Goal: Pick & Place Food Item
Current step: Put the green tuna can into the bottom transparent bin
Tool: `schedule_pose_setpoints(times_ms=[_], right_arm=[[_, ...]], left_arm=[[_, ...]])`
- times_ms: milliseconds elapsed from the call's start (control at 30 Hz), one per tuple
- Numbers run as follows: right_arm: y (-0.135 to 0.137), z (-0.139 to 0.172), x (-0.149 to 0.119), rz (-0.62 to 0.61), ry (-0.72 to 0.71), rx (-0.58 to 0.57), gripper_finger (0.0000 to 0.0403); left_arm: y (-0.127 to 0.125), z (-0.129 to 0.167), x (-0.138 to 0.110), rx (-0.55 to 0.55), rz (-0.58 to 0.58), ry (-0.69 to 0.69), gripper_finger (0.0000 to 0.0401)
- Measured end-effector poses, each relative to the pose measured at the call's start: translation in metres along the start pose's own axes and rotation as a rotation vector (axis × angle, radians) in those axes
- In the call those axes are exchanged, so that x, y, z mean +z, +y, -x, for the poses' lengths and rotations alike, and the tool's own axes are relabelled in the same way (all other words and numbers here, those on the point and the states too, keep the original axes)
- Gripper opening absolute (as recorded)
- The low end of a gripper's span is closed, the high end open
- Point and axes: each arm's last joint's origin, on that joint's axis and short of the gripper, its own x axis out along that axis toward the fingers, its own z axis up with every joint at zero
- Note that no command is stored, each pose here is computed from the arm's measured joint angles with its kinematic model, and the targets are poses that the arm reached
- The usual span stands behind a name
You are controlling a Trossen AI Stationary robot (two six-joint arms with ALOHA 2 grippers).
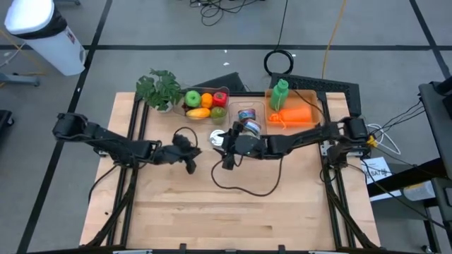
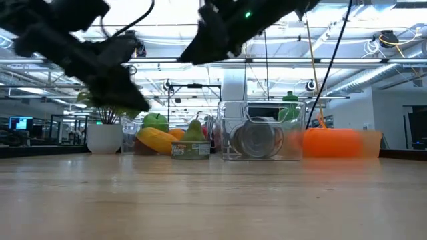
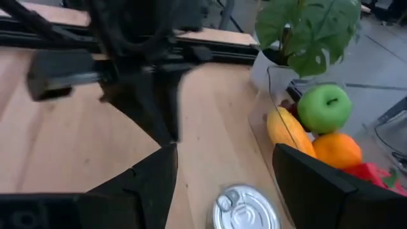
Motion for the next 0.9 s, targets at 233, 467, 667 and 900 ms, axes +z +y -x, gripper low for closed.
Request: schedule_pose_setpoints(times_ms=[233,467,667,900], right_arm=[[0.003,0.027,0.013,0.001,-0.019,-0.008,0.0238],[0.006,0.028,0.005,0.014,0.001,-0.062,0.023],[0.01,0.029,-0.004,-0.023,0.02,-0.049,0.0226],[0.021,0.035,-0.004,-0.029,0.011,-0.017,0.0226]], left_arm=[[0.001,-0.031,0.038,0.101,-0.157,-0.118,0.0189],[0.012,-0.087,0.031,0.112,-0.195,0.04,0.0209],[0.014,-0.117,0.009,0.106,-0.244,0.141,0.0174],[-0.004,-0.123,-0.012,-0.131,-0.242,0.262,0.0122]])
